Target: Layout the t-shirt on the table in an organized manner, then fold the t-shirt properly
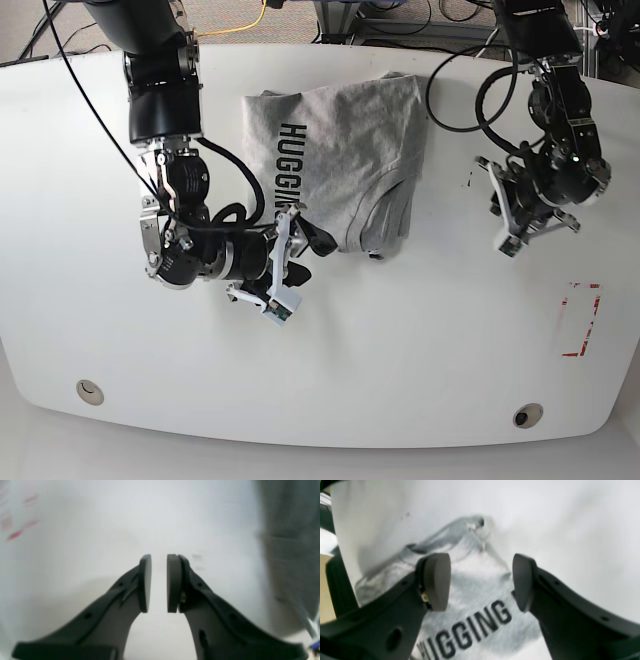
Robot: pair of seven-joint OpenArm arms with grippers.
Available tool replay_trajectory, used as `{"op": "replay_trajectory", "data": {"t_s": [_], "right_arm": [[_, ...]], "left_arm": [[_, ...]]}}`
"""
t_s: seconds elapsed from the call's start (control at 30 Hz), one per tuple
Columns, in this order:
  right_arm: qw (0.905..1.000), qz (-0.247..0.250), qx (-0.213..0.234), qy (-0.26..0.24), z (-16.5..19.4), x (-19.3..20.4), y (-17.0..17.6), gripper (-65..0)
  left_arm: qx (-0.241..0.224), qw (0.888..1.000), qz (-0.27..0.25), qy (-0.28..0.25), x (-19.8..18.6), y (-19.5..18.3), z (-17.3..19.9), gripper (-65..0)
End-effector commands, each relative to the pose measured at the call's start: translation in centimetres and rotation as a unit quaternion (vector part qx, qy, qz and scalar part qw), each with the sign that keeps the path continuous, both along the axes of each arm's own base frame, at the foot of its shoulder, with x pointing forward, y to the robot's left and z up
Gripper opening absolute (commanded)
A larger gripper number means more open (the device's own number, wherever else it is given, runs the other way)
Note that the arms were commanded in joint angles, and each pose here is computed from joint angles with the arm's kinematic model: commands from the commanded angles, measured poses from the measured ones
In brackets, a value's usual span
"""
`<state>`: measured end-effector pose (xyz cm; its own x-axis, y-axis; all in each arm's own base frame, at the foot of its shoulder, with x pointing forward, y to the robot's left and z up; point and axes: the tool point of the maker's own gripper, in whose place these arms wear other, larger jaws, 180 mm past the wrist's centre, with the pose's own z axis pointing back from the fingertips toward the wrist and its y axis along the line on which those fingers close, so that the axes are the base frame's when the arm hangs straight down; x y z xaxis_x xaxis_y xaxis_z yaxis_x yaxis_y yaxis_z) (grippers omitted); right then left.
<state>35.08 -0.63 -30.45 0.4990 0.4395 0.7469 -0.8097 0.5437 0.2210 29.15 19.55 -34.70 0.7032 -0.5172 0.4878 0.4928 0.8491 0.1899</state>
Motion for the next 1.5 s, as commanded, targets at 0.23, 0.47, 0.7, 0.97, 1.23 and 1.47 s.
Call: {"op": "replay_trajectory", "data": {"t_s": [0.23, 0.47, 0.7, 0.97, 1.23, 1.47], "right_arm": [[0.9989, 0.004, -0.042, -0.022, -0.8, -3.5, -3.8, -28.5], [0.998, 0.012, -0.06, -0.013, -1.8, -5.9, -4.8, -28.5], [0.9981, 0.013, -0.06, 0.002, -2.7, -7.1, -4.9, -28.5], [0.9982, -0.026, -0.054, 0.006, -2.7, -6.8, -6.8, -28.5], [0.9985, -0.035, -0.042, 0.004, -2.5, -6.4, -6.4, -28.5], [0.9983, -0.05, -0.01, -0.029, -0.8, -4.9, -6.1, -28.7]], "left_arm": [[-0.051, 0.996, -0.079, 0.011, -2.1, -8.3, -0.9, -54.9], [-0.085, 0.99, -0.113, 0.016, -2.8, -12.7, -1.1, -54.9], [-0.097, 0.989, -0.112, -0.001, -1.7, -13.5, -0.2, -54.9], [-0.112, 0.987, -0.116, -0.027, -0.4, -14.0, 0.8, -54.7], [-0.131, 0.984, -0.12, -0.011, -1.8, -14.8, 0.1, -54.7], [-0.186, 0.974, -0.13, 0.019, -4.4, -16.2, -0.8, -54.7]]}}
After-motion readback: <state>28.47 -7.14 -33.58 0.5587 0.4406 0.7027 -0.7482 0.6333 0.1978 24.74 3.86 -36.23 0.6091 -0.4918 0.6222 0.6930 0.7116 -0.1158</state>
